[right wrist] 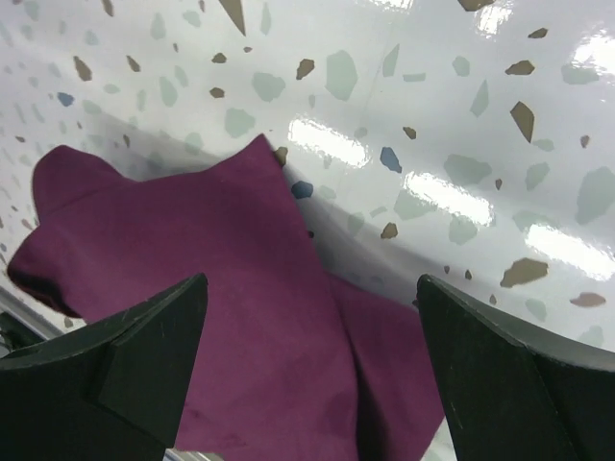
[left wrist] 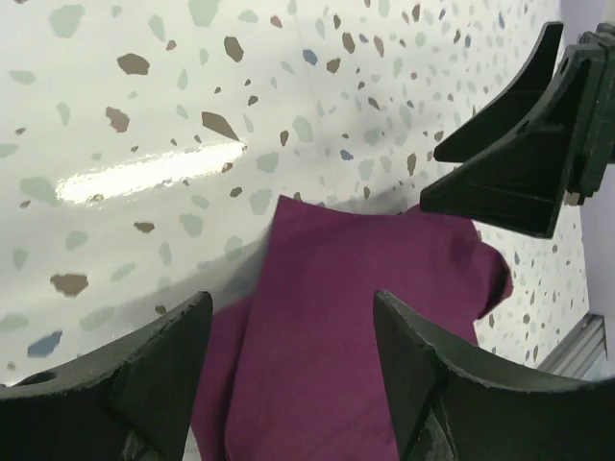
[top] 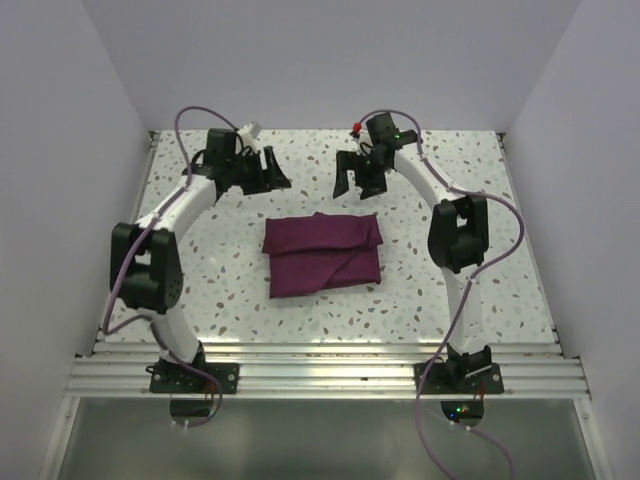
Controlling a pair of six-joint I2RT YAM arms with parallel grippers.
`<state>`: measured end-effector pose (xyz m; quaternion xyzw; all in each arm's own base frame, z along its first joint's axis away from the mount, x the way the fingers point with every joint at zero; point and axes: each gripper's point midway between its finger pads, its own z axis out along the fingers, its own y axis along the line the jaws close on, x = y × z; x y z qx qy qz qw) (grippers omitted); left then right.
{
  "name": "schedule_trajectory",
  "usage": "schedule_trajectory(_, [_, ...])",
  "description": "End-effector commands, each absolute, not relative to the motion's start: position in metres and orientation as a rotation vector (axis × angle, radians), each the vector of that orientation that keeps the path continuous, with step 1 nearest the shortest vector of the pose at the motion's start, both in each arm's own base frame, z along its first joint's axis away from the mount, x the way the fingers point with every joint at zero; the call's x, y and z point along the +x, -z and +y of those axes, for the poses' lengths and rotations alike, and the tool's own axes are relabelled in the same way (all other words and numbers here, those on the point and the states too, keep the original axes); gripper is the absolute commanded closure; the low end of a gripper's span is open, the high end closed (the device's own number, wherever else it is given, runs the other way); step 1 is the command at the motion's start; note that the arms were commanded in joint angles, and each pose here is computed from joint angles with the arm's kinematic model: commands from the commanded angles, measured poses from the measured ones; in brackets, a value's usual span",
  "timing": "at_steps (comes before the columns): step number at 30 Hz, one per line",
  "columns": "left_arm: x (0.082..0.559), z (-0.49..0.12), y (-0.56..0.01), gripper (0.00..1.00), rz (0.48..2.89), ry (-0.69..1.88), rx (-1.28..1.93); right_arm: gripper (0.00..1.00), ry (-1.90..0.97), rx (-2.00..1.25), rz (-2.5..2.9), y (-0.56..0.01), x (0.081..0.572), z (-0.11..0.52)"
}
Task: Prepare the surgical pack
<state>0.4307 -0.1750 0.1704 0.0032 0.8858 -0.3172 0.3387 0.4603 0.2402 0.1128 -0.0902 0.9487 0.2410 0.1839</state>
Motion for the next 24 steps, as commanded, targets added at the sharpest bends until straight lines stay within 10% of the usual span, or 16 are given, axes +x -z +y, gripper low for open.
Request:
schedule_trajectory(1, [0.435, -0.199, -0.129, 0.29, 2.44, 0.966, 0.127, 0.07, -0.733, -0.349, 2.683, -0.124, 0.454, 0.249])
schedule_trajectory(24, [0.381, -0.223, -0.114, 0.43, 2.533, 1.118, 0.242, 0.07, -0.751, -0.253, 2.67, -0.139, 0.434, 0.232])
